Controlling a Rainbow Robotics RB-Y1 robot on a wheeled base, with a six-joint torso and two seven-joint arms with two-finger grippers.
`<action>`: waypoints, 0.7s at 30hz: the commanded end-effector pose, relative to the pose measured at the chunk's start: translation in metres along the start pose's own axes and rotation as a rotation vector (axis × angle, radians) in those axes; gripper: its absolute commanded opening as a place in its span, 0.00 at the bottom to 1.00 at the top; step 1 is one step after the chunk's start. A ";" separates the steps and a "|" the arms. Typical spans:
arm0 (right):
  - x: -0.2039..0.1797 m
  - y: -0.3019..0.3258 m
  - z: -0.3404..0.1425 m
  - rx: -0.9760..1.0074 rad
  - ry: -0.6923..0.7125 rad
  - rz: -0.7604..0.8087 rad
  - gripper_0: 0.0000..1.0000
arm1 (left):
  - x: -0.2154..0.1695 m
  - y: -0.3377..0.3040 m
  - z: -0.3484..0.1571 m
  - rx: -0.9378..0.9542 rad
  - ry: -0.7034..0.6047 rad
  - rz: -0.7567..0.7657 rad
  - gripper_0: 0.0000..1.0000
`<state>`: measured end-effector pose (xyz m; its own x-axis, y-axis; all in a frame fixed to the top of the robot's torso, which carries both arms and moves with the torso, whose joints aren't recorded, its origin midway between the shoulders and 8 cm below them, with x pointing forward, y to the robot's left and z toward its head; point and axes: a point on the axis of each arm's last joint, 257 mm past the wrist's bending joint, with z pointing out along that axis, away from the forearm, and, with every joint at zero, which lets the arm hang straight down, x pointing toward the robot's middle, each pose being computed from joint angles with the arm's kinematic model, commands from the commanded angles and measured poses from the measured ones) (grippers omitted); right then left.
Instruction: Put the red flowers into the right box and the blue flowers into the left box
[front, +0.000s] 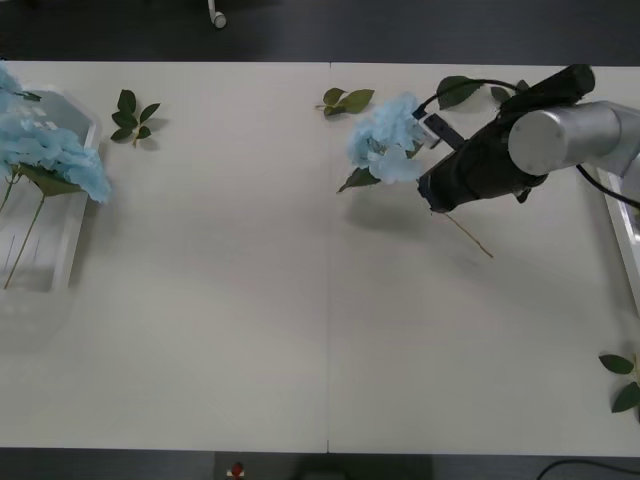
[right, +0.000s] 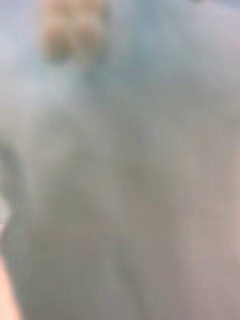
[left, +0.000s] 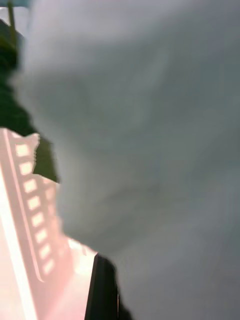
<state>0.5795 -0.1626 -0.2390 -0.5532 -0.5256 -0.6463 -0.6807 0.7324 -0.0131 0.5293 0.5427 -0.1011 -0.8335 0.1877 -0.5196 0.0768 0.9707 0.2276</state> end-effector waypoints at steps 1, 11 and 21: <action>-0.030 -0.008 -0.051 -0.093 -0.095 0.019 0.00 | -0.001 0.029 0.004 -0.024 -0.043 -0.043 0.00; -0.088 0.026 -0.118 -0.341 -0.282 -0.056 0.00 | 0.023 0.028 0.063 -0.050 -0.030 -0.096 0.00; -0.168 0.085 -0.135 -0.529 -0.525 -0.063 0.00 | 0.043 0.015 0.103 -0.065 -0.008 -0.115 0.00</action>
<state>0.5543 -0.0976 -0.0469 -0.3271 -0.2329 -0.9158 -0.8934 0.3922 0.2194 0.5514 0.5691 -0.2144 -0.8318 0.0451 -0.5532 -0.0645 0.9821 0.1771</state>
